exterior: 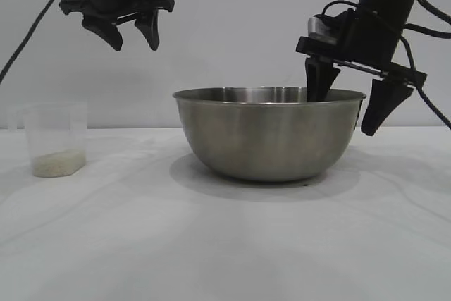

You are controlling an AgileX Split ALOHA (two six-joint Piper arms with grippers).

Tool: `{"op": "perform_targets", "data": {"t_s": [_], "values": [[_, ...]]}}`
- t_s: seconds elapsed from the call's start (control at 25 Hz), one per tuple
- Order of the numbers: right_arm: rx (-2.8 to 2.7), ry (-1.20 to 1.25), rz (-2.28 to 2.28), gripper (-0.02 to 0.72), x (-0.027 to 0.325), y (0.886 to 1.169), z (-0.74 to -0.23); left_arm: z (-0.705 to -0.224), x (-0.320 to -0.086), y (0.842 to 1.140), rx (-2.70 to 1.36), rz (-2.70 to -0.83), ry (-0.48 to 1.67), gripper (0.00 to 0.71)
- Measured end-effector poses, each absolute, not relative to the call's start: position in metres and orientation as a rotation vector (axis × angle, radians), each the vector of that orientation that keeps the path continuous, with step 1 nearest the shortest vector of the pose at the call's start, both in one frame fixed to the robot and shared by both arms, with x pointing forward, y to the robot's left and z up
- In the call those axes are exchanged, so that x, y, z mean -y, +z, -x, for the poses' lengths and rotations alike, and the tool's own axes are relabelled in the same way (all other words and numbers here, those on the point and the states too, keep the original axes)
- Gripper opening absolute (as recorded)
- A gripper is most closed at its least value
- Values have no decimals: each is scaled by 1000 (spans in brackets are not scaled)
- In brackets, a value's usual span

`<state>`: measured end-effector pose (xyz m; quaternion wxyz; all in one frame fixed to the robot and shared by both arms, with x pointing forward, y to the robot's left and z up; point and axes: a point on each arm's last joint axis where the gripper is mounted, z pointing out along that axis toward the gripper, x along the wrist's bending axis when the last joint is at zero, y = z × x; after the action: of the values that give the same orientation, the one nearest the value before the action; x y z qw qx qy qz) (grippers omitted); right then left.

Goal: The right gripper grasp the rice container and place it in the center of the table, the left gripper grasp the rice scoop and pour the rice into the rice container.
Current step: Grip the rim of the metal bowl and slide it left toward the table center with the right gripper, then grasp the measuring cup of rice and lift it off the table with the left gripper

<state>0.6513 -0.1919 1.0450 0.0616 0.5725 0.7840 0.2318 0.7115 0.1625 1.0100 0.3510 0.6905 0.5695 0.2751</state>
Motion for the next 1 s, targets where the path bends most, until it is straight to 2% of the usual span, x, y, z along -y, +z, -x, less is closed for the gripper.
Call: {"op": "perform_targets", "data": {"t_s": [0.08,0.28,0.36,0.56,0.8,1.0], "values": [[-2291,758,-1658,555,197,1057,-643,-712,-162,1010,-1475,-1788,712,459],[-2225,729,-1632,555,211,1007,-604,-712,-162,1010,-1475,-1788,712,459],[-2200,730,-1593,555,218,999,-580,-712,-162,1010,-1475,-1788,712,459],[-2118,812,-1503,555,232,1027,-520,-712,-163,1010,-1473,-1789,714,459],[-2160,863,-1447,555,246,1076,-430,-712,-163,1010,-1473,-1789,714,459],[-2130,924,-1439,555,258,1091,-363,-712,-163,1010,-1473,-1789,714,459]]}}
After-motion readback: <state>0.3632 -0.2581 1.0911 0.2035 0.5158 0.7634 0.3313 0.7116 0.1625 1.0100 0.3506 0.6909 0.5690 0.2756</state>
